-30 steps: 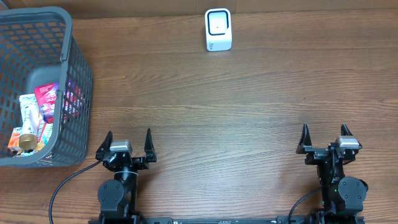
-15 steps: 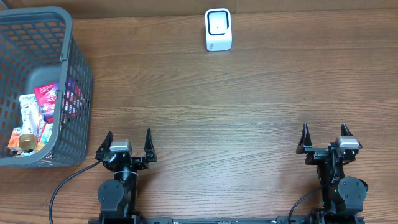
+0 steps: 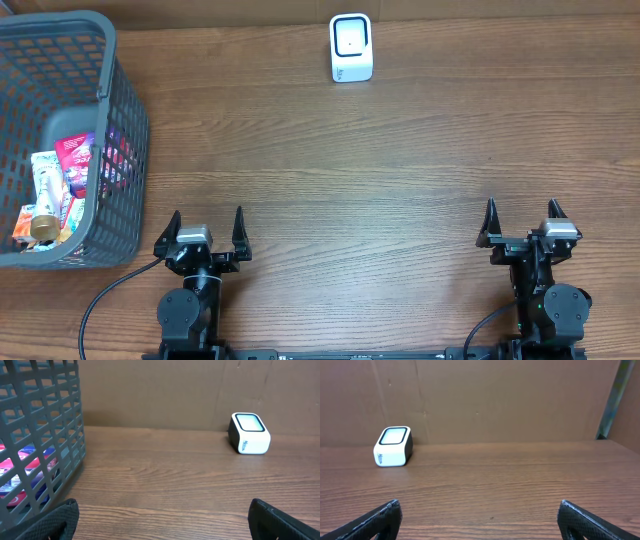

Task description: Scan the item barcode

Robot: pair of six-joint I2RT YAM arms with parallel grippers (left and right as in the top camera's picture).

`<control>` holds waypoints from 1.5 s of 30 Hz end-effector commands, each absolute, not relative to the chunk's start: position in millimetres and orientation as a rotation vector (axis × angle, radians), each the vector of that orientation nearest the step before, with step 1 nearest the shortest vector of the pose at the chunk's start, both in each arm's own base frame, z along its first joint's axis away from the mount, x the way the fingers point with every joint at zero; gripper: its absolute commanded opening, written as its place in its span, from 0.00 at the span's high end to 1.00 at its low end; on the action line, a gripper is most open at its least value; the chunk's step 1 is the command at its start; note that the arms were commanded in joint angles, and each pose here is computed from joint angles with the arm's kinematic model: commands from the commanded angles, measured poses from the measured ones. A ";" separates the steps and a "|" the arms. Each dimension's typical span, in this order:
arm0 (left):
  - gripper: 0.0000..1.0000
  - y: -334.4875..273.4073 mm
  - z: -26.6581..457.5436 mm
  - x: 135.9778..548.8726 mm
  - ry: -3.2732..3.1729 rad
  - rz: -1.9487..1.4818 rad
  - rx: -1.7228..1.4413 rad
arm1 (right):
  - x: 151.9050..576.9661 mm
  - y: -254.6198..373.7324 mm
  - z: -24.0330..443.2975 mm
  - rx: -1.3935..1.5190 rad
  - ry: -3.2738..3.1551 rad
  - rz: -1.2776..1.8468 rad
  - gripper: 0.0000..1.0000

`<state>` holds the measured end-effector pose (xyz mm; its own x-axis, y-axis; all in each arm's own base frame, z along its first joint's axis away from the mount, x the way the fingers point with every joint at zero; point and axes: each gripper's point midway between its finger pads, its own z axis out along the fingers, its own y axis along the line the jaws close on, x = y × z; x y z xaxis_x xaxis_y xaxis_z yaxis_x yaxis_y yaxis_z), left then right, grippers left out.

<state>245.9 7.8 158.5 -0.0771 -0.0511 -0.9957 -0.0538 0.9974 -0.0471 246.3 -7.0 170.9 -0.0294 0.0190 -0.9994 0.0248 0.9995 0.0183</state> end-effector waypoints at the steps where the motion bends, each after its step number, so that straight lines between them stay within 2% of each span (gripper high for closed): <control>1: 0.00 7.3 156.7 246.1 1.643 0.003 -0.071 | 246.5 -5.3 169.4 0.028 1.595 0.000 0.00; 25: 0.00 7.2 156.7 246.1 1.643 0.003 -0.071 | 246.5 -5.3 169.4 0.028 1.595 0.000 0.00; 30: 0.01 -15.9 159.0 245.7 1.637 -0.215 -0.083 | 246.5 -5.3 169.4 0.028 1.595 0.000 0.00; 39: 0.00 -72.1 191.0 230.5 1.524 -0.516 0.165 | 246.5 -5.3 169.4 0.028 1.595 0.000 0.00; 45: 0.00 -69.0 263.8 214.8 1.339 -0.358 0.283 | 246.5 -5.3 169.4 0.028 1.595 0.000 0.00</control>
